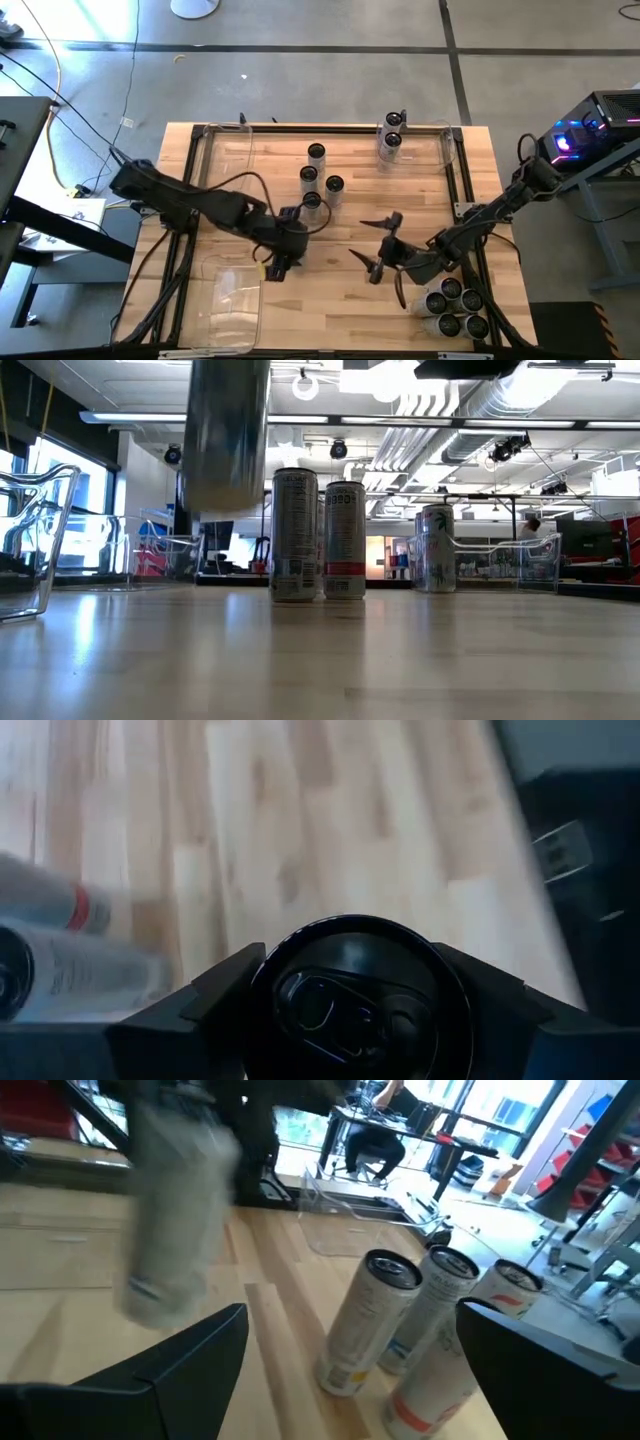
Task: Sort soda cans
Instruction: Put the white blue soda can into the bottom transparent bin
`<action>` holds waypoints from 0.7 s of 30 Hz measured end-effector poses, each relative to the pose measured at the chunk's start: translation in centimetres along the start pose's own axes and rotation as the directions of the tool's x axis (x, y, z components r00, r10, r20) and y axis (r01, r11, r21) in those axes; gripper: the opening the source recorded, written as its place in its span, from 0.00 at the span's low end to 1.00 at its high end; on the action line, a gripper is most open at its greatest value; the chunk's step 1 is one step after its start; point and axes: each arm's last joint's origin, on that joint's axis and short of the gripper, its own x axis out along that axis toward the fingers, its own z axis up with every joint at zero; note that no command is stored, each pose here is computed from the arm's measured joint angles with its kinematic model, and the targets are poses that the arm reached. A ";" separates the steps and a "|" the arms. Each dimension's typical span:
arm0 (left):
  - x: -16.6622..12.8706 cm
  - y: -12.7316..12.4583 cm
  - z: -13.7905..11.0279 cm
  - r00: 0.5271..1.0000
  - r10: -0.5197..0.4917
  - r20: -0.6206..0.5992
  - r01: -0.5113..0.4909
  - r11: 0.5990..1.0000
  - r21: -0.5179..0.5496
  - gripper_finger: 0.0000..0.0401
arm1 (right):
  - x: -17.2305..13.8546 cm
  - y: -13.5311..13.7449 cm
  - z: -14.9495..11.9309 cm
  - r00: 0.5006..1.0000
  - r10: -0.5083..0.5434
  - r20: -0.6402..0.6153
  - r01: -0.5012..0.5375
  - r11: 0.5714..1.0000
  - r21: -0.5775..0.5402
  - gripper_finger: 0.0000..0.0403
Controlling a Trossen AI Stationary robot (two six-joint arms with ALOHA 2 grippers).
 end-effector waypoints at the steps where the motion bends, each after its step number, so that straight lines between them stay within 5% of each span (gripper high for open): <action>1: -0.8 -0.6 0.6 1.000 -0.010 0.029 0.011 1.000 -0.020 0.61 | 0.1 0.0 0.0 1.000 0.000 -0.001 0.000 1.000 -0.010 0.88; 9: -6.1 -5.5 1.4 0.985 0.122 0.119 -0.085 0.958 -0.274 0.61 | 0.5 0.0 0.3 0.995 0.095 0.011 -0.093 0.990 -0.108 0.88; 15: -6.7 -9.7 -2.0 0.990 0.136 -0.034 -0.137 0.894 -0.427 0.61 | 1.3 -0.5 1.0 0.987 0.153 0.052 -0.145 0.979 -0.140 0.88; 21: -6.6 -13.6 -5.2 0.976 0.149 -0.160 -0.206 0.869 -0.450 0.61 | 2.4 -1.2 1.3 0.976 0.202 0.078 -0.194 0.976 -0.103 0.88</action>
